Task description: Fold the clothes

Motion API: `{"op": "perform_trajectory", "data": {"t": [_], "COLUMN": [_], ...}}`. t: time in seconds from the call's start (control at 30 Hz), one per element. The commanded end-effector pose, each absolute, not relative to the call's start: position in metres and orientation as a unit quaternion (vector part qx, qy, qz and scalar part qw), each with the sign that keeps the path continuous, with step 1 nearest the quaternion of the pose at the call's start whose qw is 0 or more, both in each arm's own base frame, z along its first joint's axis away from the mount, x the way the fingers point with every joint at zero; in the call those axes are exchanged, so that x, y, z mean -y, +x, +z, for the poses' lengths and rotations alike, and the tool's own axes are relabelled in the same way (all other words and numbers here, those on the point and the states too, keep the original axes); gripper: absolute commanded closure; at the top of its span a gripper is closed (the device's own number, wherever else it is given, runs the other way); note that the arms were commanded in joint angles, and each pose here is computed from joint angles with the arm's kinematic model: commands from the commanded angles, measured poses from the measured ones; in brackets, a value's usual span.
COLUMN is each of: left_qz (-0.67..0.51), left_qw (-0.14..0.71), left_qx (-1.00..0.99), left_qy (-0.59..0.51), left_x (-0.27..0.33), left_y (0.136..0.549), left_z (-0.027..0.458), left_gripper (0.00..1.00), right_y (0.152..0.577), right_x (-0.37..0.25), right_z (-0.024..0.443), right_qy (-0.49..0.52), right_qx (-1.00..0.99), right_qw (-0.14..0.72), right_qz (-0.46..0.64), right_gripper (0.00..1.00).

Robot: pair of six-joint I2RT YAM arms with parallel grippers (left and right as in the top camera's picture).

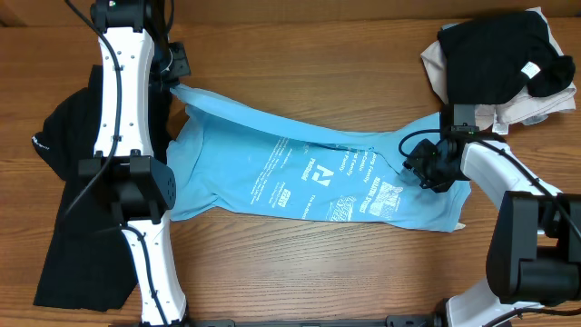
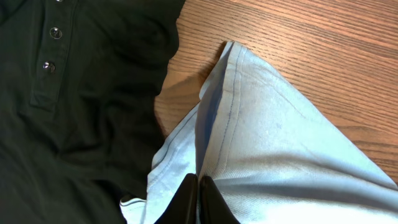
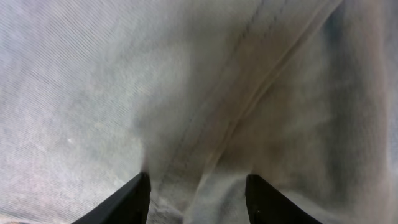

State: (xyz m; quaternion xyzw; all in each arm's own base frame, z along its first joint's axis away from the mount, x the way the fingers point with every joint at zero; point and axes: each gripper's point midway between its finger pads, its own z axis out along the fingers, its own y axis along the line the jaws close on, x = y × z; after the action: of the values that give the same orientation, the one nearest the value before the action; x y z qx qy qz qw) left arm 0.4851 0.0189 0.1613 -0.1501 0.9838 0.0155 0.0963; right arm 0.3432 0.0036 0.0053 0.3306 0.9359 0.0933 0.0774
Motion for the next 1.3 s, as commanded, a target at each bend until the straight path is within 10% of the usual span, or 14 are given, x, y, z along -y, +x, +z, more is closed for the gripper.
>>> {"op": "perform_trajectory", "data": {"t": [0.0,1.27], "left_qz": [0.011,0.01], "left_qw": [0.119,0.124], "left_qx": [-0.984,-0.983], "left_qy": [-0.136,-0.136], "left_x": [-0.014,-0.014], "left_y": [0.489,0.491], "left_z": [0.176,0.176], "left_gripper": [0.96,0.96], "right_y": [0.343,0.356], "right_x": [-0.005,-0.045], "right_z": [0.005,0.045], "right_qy": [0.332,0.226], "right_qx": [-0.934,-0.955], "right_qw": [0.087,0.09], "right_qz": [0.096,0.169], "right_gripper": [0.48,0.51]}}
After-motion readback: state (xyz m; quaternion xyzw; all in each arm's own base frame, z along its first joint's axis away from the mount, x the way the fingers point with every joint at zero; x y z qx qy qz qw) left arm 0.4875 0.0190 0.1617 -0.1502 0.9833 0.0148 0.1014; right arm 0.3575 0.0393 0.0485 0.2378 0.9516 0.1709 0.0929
